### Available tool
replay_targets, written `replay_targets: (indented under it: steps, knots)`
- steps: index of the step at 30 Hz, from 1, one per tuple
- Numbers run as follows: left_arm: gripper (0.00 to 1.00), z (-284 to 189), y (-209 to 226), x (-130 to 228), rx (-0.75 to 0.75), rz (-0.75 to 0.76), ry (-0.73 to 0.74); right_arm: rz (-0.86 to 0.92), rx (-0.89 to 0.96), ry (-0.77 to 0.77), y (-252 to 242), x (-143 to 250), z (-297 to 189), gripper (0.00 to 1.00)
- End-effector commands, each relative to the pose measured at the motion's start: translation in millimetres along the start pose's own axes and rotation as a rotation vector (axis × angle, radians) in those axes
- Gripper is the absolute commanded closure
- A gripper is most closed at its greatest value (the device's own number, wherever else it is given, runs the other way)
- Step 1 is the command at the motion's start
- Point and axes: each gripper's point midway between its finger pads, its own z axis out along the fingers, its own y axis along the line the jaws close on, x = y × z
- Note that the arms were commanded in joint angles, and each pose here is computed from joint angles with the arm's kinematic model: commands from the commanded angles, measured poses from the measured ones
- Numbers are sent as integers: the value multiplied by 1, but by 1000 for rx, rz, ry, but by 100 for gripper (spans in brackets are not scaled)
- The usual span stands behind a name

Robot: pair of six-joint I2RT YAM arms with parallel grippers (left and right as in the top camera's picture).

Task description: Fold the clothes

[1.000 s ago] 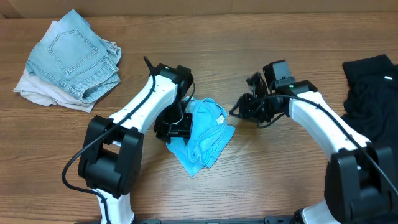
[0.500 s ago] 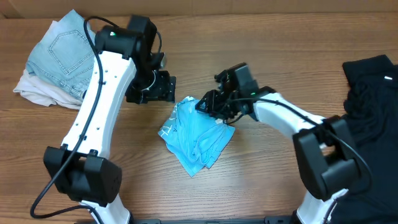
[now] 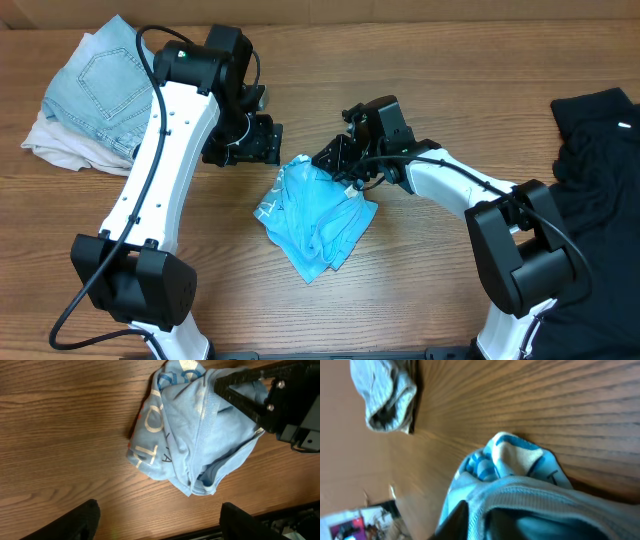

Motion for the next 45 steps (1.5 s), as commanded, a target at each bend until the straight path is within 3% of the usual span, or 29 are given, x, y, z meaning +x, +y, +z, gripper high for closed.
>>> replay_targets:
  steps: [1, 12, 27, 28, 31, 33, 34, 38, 40, 45]
  knots:
    - [21, -1, 3, -2, -9, 20, -10, -14, -20, -3, 7, -3, -1, 96]
    - [20, -1, 4, -4, -19, 22, -20, -144, -110, 6, 62, 9, -49, 96]
    - [15, 8, 8, 2, -31, 15, 17, 105, 371, 37, -13, 55, -97, 96]
    - [15, 12, 9, 5, -33, 13, 32, 108, 405, 30, -19, 55, -100, 89]
    - [15, 29, 8, 17, -7, 43, 95, 110, 500, -3, -35, 52, -107, 41]
    - [16, 42, 2, 26, 44, 59, 138, 109, 526, -24, -41, 48, -111, 30]
    - [16, 50, -2, 31, 75, 68, 158, 113, 531, -32, -42, 46, -112, 28]
    - [21, 87, 2, 56, 89, 58, 257, 129, 521, -22, -47, 46, -112, 51]
    - [28, 100, 7, 64, 86, 51, 279, 129, 482, 10, -44, 51, -105, 56]
    - [41, 131, 15, 75, 81, 48, 290, 113, 389, 84, -34, 69, -81, 37]
